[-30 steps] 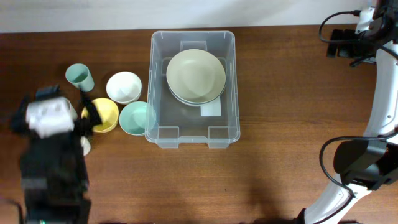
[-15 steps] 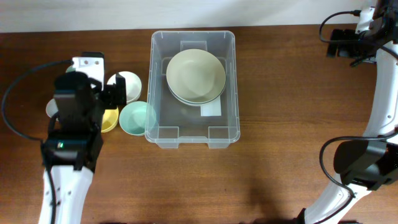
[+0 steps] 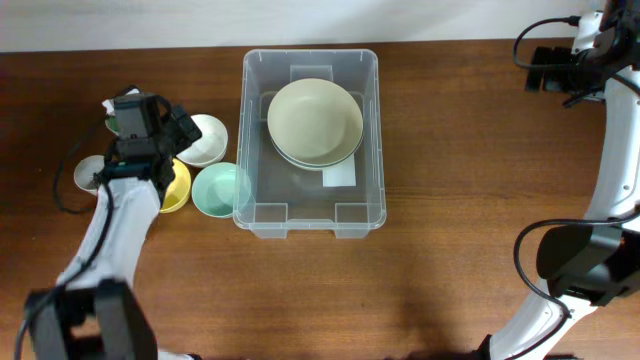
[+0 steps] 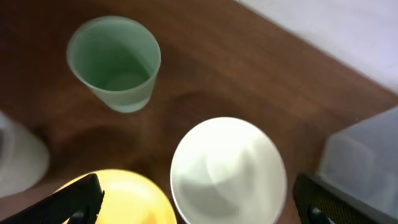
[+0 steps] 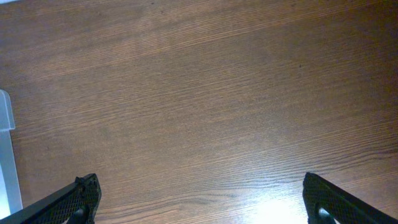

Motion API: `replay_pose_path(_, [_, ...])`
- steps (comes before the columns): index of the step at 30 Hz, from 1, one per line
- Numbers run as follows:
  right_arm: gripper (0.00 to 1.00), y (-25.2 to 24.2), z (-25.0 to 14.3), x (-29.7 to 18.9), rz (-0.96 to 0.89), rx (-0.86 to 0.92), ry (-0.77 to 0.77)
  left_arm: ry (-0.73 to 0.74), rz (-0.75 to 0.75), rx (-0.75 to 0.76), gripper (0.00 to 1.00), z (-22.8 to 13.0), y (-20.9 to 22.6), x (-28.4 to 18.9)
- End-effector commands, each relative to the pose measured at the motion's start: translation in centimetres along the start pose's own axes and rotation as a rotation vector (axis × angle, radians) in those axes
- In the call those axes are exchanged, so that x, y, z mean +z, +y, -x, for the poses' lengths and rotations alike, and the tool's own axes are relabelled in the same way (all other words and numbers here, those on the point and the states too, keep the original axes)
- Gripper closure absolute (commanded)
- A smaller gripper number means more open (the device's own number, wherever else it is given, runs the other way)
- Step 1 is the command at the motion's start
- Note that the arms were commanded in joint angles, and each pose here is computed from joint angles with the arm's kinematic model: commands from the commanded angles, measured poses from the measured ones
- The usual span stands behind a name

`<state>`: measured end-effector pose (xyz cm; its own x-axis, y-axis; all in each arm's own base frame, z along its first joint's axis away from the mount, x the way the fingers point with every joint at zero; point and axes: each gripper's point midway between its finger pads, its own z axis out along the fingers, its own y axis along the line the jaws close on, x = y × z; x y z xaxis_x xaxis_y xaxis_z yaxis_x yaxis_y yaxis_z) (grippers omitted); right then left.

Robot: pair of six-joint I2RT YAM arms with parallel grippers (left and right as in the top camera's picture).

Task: Pack container
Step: 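Move the left gripper over the white bowl near the cups, then lower the left gripper and grasp the white bowl's rim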

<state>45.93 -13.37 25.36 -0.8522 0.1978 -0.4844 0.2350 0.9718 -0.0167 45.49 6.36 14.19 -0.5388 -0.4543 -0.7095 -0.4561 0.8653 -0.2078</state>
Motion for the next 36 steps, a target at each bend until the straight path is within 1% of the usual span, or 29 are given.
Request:
replay_pose_path(1, [0.01, 0.0, 0.4, -1.2, 0.003, 0.009, -0.028, 0.045, -0.036, 0.098, 0.02, -1.3, -0.6, 2.3])
replay_pose_path(2, [0.01, 0.0, 0.4, -1.2, 0.003, 0.009, -0.028, 0.054, -0.033, 0.118, 0.01, -1.6, -0.5, 2.6])
replay_pose_path(5, [0.01, 0.0, 0.4, -1.2, 0.003, 0.009, -0.028, 0.072, -0.029, 0.199, 0.11, -2.3, -0.3, 3.4])
replay_pose_path(6, [0.01, 0.0, 0.4, -1.2, 0.003, 0.009, -0.028, 0.072, -0.029, 0.229, 0.17, -2.3, -0.3, 3.4])
replay_pose_path(7, [0.01, 0.0, 0.4, -1.2, 0.003, 0.009, -0.028, 0.073, -0.029, 0.248, 0.22, -2.4, -0.3, 3.4])
replay_pose_path(12, [0.01, 0.0, 0.4, -1.2, 0.003, 0.009, -0.028, 0.081, -0.034, 0.270, 0.26, -2.6, -0.3, 3.7])
replay_pose_path(14, [0.01, 0.0, 0.4, -1.2, 0.003, 0.009, -0.028, 0.093, -0.036, 0.271, 0.30, -3.0, -0.3, 3.9])
replay_pose_path(22, [0.01, 0.0, 0.4, -1.2, 0.003, 0.009, -0.028, 0.146, -0.020, 0.277, 0.30, -5.1, 0.3, 6.0])
replay_pose_path(28, [0.01, 0.0, 0.4, -1.2, 0.003, 0.009, -0.028, 0.143, -0.017, 0.278, 0.30, -5.4, 0.4, 6.8])
replay_pose_path(32, [0.01, 0.0, 0.4, -1.2, 0.003, 0.009, -0.028, 0.167, -0.010, 0.281, 0.30, -6.4, 0.7, 7.7])
replay_pose_path(36, [0.01, 0.0, 0.4, -1.2, 0.003, 0.009, -0.028, 0.153, -0.017, 0.317, 0.31, -6.3, 0.6, 8.1])
